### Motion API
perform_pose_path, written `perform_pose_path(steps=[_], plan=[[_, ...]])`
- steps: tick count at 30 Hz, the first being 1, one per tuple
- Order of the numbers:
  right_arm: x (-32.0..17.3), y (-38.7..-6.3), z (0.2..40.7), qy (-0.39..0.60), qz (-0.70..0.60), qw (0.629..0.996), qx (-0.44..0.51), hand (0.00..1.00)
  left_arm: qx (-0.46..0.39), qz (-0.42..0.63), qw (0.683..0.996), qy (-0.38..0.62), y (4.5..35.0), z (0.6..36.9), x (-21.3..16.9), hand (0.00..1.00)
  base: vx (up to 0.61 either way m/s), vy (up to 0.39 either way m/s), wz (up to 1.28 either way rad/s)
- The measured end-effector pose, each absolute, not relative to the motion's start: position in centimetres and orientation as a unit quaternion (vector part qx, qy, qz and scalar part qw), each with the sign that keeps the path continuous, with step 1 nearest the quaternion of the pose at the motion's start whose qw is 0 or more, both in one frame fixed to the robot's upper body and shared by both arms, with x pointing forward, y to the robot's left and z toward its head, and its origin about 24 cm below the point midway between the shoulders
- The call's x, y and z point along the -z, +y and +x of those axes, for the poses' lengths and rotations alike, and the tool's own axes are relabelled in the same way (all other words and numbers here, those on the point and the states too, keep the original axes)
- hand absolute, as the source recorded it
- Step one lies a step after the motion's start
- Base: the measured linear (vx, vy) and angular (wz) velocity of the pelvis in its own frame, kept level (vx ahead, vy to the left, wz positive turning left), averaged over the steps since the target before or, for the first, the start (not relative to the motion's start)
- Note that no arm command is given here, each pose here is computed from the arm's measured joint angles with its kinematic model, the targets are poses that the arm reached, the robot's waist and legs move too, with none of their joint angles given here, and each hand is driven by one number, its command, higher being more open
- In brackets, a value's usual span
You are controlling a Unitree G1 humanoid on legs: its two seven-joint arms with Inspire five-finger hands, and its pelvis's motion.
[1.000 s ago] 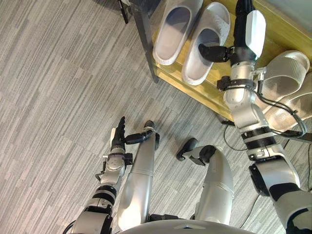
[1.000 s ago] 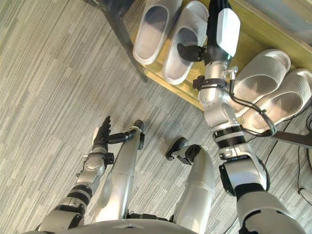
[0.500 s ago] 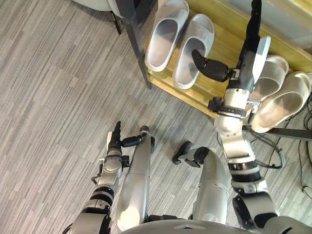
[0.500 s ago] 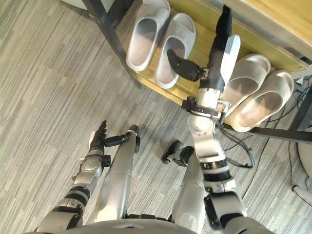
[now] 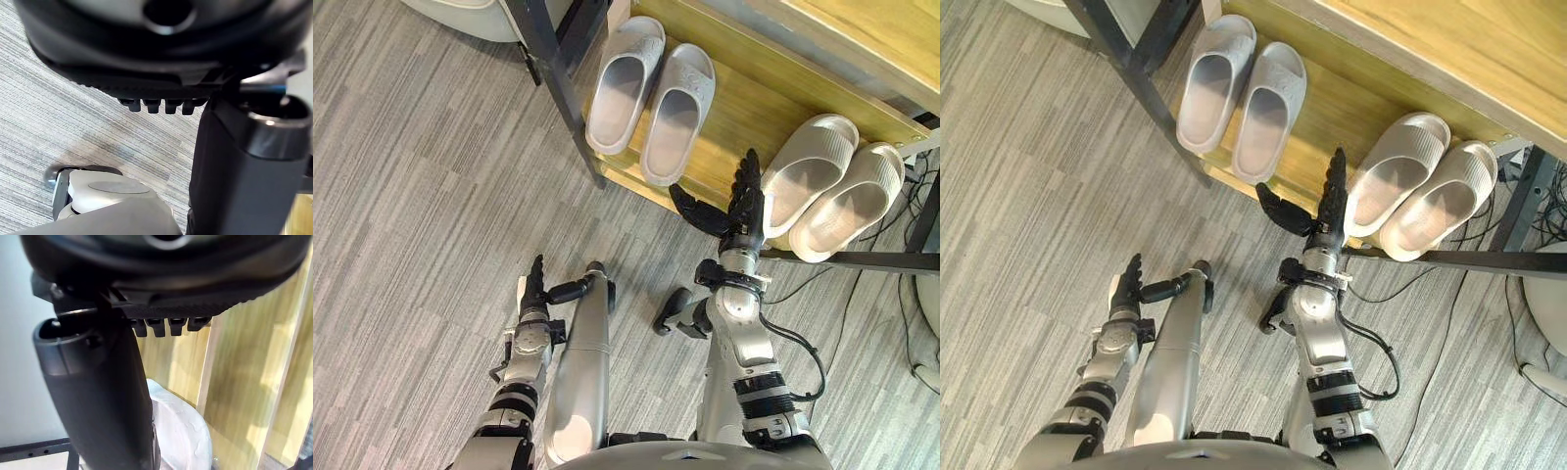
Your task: Organize the slippers on the shoe rack
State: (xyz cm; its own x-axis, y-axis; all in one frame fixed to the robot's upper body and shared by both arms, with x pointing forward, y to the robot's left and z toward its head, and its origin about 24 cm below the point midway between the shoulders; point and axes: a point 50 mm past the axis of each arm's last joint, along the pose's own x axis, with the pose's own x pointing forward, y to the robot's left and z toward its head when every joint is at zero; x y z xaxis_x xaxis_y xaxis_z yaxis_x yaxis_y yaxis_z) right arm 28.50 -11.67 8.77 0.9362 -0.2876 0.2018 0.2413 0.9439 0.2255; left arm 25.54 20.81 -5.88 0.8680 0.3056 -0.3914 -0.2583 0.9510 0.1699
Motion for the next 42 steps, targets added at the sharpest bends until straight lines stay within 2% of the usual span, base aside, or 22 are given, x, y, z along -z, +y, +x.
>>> perform_pose_path(steps=[4, 19, 30, 37, 42], plan=[[-8.8, -11.5, 29.0, -0.115, 0.159, 0.974, 0.114, 1.00, -0.150, 0.054, 0.963, 0.217, 20.9, 25.3, 6.1, 1.00, -0.01, 0.026, 0.00], [-11.2, -8.6, 32.2, -0.128, 0.153, 0.980, 0.013, 1.00, -0.145, 0.044, 0.965, 0.216, 20.2, 25.4, 6.2, 1.00, -0.01, 0.035, 0.04], [-11.1, -9.1, 32.8, -0.121, 0.134, 0.983, 0.021, 1.00, -0.143, 0.040, 0.963, 0.224, 19.9, 25.2, 6.5, 1.00, -0.01, 0.032, 0.03], [-9.9, -9.1, 32.5, -0.095, 0.124, 0.988, 0.018, 1.00, -0.146, 0.041, 0.961, 0.229, 20.0, 24.8, 6.8, 1.00, 0.01, 0.009, -0.01], [-6.2, -9.4, 30.4, -0.038, 0.127, 0.991, 0.018, 1.00, -0.122, 0.041, 0.962, 0.239, 18.9, 24.6, 7.2, 1.00, 0.04, 0.039, -0.15]])
